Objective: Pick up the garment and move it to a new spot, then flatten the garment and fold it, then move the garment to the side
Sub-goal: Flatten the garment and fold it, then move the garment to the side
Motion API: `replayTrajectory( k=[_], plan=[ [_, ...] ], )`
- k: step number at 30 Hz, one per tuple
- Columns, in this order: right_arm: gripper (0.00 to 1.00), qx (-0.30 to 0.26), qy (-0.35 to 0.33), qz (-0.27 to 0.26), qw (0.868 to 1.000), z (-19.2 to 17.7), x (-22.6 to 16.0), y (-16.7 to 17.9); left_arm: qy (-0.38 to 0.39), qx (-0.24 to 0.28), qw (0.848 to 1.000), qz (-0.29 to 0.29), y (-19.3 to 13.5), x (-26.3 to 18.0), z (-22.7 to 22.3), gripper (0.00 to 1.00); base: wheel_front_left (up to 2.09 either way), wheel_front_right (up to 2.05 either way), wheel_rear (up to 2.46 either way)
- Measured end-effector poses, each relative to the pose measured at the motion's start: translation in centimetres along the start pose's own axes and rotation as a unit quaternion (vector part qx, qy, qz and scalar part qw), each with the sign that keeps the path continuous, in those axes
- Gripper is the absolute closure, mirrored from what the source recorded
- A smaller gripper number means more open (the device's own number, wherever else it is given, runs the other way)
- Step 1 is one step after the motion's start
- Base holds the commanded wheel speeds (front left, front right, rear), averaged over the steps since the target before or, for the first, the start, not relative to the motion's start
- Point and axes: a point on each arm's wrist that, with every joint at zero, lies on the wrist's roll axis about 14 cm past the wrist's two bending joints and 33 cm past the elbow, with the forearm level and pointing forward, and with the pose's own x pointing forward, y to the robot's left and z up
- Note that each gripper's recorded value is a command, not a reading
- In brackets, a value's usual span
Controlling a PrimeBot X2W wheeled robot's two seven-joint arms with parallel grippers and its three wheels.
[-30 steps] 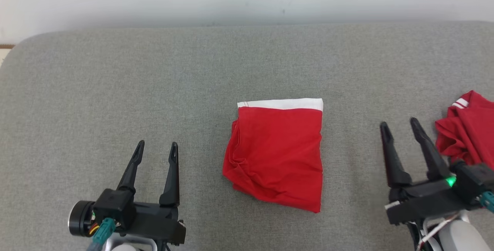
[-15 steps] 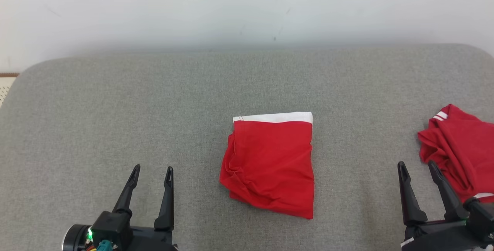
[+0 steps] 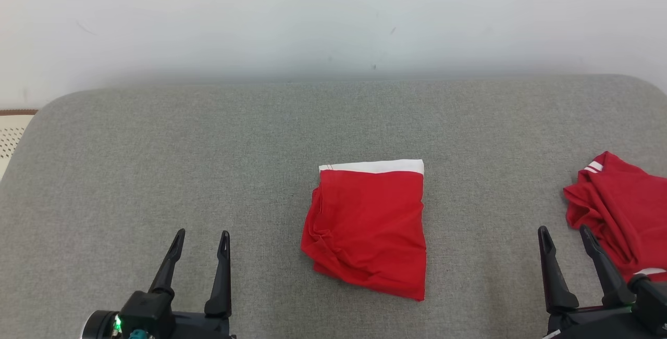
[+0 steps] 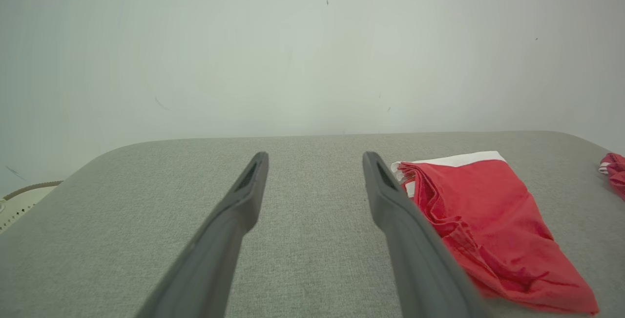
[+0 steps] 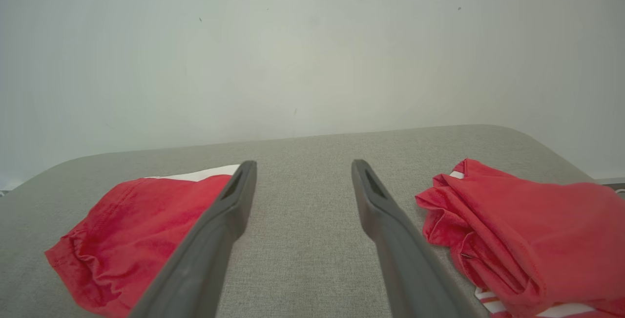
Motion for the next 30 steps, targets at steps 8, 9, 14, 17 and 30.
replayTrajectory(
  k=[8,9,14,17,30],
  plan=[
    [0.00,0.001,0.001,0.001,1.000,-0.1,0.0,0.1,0.000,0.001,1.000,0.003,0.2,-0.2,0.0,0.00,0.00,0.00,0.00],
    [0.40,0.001,0.001,0.001,1.000,-0.1,0.1,0.1,0.000,0.002,1.000,0.003,0.2,-0.2,0.1,0.00,0.00,0.00,0.00],
    [1.00,0.003,0.013,0.015,1.000,-0.9,0.6,0.7,-0.001,0.004,1.000,0.010,0.7,-0.5,0.2,0.00,0.00,0.00,0.00],
    [1.00,0.003,0.018,0.045,0.999,-1.3,1.6,2.0,-0.004,0.007,1.000,0.017,1.2,-0.4,0.4,0.00,0.00,0.00,0.00],
    [1.00,0.025,0.095,0.240,0.966,-8.1,6.4,11.7,0.004,0.006,0.999,0.052,2.8,-0.5,-0.5,0.00,0.00,0.00,0.00]
  ],
)
